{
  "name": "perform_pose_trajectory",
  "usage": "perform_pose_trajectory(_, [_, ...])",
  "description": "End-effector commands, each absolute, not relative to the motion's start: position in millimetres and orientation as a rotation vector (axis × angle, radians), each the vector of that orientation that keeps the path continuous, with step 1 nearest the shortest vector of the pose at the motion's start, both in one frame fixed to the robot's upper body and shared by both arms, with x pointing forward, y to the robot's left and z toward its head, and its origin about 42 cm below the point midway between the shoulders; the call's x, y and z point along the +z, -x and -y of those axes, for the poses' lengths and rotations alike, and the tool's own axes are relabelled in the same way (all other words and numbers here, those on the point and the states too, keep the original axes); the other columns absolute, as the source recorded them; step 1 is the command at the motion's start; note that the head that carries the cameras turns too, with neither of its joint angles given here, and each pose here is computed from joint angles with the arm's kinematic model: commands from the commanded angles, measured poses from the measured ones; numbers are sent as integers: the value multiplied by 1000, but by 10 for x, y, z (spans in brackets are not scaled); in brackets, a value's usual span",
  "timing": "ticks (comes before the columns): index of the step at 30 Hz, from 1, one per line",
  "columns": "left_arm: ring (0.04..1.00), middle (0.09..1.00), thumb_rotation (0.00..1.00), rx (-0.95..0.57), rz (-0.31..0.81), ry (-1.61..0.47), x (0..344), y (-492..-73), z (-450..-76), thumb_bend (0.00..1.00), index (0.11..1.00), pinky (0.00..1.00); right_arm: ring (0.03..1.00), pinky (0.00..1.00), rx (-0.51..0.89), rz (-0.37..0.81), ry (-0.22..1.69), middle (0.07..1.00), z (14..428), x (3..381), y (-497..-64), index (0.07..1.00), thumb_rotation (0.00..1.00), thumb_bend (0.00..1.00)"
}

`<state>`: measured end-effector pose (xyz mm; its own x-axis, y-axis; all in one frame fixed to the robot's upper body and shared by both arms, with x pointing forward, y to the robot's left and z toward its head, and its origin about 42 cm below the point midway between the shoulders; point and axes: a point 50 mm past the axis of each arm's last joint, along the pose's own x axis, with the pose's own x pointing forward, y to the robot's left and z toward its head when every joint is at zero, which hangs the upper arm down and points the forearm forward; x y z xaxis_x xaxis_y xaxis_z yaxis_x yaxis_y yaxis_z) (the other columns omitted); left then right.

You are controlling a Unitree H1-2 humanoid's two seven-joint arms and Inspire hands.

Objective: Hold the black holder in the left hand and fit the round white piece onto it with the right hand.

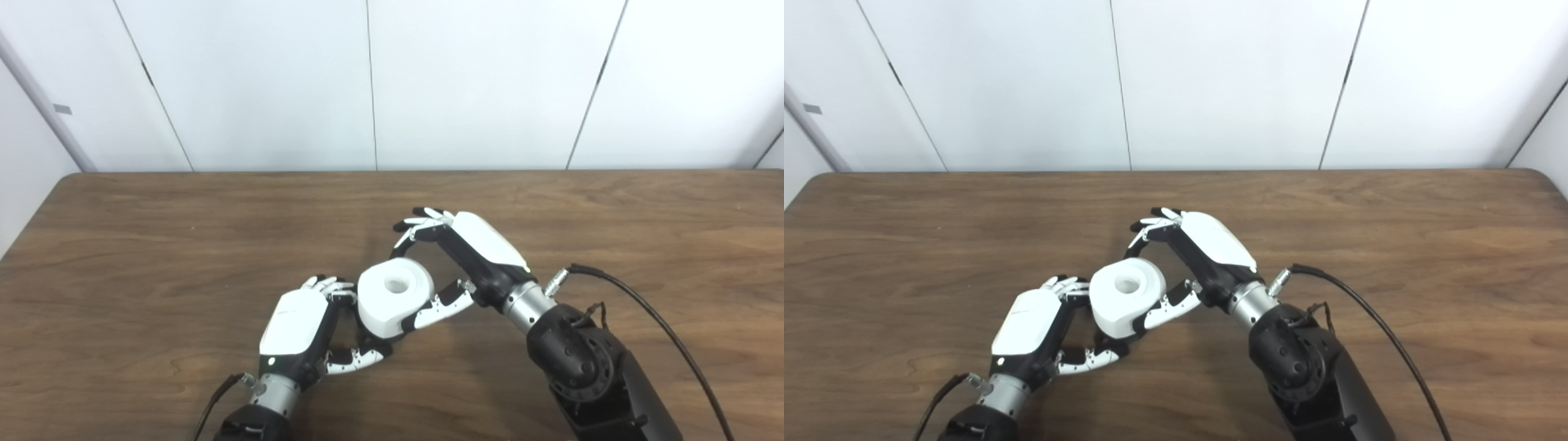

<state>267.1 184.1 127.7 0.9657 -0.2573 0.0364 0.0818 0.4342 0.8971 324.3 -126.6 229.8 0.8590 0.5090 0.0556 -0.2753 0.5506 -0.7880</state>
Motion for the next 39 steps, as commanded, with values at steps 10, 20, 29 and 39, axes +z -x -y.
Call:
perform_pose_trajectory(10, [856,764,50,-288,119,-1132,1094,-2617,-1782,523,484,928,960,1000,454,362,883,838,1213,2392,-3307,482,139,525])
perform_pose_trajectory(20, [858,765,50,-288,121,-1131,1092,-2615,-1775,523,484,924,959,1000,458,357,884,834,1195,2358,-3322,482,139,525])
perform_pose_trajectory(29, [857,765,50,-287,122,-1137,1102,-2617,-1770,523,484,927,954,1000,466,347,894,828,1200,2308,-3317,482,139,525])
perform_pose_trajectory(39, [858,767,50,-288,123,-1132,1101,-2613,-1767,523,484,927,964,1000,471,320,933,844,1236,2310,-3316,492,155,524])
